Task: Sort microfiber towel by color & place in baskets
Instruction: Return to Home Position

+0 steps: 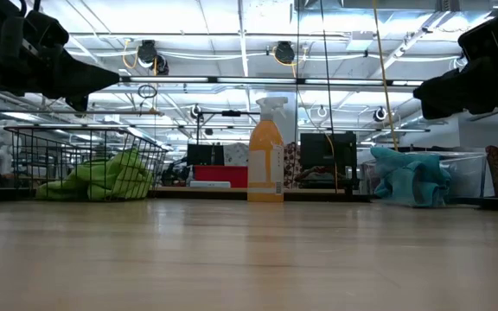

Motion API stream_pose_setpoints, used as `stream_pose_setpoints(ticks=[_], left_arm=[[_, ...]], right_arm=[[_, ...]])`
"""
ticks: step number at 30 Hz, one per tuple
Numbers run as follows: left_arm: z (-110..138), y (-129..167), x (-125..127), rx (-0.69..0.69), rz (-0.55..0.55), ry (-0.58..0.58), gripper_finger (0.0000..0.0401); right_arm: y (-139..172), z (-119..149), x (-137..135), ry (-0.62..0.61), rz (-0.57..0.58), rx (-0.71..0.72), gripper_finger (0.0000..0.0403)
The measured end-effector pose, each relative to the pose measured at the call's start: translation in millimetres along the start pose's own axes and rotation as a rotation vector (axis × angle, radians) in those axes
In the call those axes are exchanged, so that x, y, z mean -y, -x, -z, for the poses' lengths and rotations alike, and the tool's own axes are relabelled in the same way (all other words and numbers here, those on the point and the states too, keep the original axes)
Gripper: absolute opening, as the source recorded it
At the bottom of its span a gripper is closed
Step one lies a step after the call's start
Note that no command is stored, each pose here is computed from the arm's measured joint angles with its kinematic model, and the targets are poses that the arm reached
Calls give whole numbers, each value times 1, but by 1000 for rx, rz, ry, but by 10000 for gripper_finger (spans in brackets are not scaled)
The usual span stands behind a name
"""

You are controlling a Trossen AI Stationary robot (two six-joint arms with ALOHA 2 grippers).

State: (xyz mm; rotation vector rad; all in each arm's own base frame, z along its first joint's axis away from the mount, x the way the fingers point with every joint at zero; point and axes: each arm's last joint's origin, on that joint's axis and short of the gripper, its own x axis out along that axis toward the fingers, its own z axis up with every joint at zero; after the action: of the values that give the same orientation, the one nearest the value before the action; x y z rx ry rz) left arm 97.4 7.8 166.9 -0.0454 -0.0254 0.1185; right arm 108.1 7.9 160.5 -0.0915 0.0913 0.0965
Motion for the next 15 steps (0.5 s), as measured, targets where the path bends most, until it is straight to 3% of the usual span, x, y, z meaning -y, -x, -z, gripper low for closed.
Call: stream_pose_setpoints(ticks=[15], left_arm=[[1, 0, 0, -7, 0, -9, 2]], right_arm=[[13, -10, -1, -18, -20, 138, 0]])
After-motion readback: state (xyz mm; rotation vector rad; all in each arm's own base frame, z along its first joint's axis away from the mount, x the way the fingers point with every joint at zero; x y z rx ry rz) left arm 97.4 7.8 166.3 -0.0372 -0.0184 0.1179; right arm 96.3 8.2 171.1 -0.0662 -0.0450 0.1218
